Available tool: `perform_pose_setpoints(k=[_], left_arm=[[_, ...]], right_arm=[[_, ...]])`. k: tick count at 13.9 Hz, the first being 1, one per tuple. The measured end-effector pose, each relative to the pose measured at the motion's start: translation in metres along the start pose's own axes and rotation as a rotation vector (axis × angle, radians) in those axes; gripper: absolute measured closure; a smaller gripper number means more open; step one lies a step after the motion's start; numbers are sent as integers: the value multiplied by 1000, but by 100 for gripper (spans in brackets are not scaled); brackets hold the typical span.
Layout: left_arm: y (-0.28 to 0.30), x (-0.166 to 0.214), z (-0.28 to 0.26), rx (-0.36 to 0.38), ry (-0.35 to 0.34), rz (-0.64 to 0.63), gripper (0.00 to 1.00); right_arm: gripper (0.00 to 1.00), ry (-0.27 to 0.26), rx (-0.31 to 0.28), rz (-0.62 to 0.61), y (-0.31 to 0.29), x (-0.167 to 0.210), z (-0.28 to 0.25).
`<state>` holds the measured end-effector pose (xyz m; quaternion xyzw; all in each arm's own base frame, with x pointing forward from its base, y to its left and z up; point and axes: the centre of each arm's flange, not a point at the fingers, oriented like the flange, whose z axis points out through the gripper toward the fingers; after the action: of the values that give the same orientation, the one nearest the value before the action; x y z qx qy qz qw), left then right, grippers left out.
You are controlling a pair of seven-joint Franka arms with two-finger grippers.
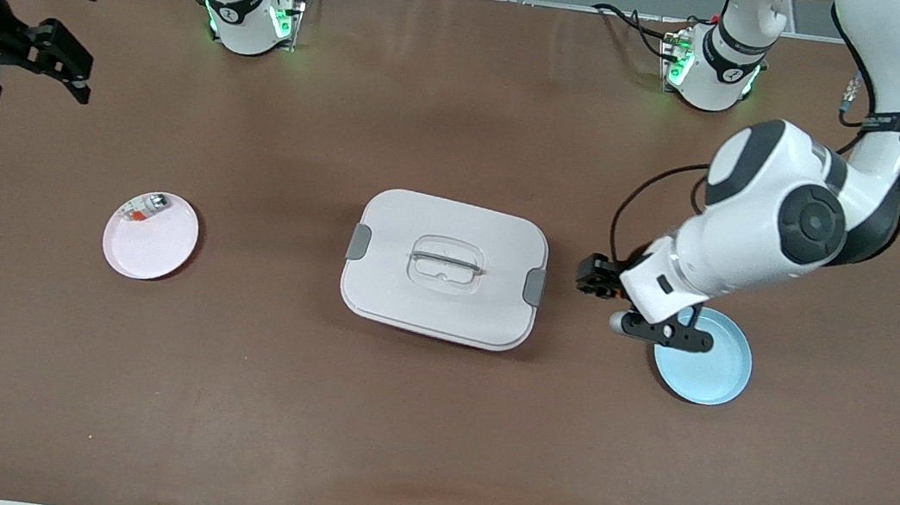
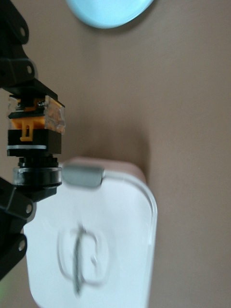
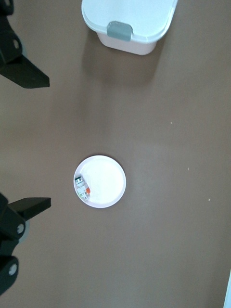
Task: Transfer orange switch to right arm and place
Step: 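Carry the switch over the white box while the right gripper approaches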
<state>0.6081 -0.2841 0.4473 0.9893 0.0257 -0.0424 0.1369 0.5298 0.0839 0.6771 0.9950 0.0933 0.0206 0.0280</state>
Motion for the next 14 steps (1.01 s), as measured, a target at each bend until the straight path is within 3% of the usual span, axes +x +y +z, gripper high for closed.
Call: perform_pose_setpoints(k=[3, 5, 7, 11, 14], left_arm=[[39, -19, -4, -30, -8, -214, 28], [67, -28, -6, -52, -13, -346, 28], [95, -36, 2, -75, -24, -474, 28], [133, -35, 18, -195, 1, -715, 28], [154, -38, 28, -264, -38, -834, 28]], right_arm=[[0, -12, 4, -40, -49, -3, -2], [0, -21, 38, -15, -82, -6, -3], [0, -44, 129, 59, -110, -11, -3], [0, -89, 288, 225, -148, -9, 13], [0, -31, 433, 307, -155, -7, 50]])
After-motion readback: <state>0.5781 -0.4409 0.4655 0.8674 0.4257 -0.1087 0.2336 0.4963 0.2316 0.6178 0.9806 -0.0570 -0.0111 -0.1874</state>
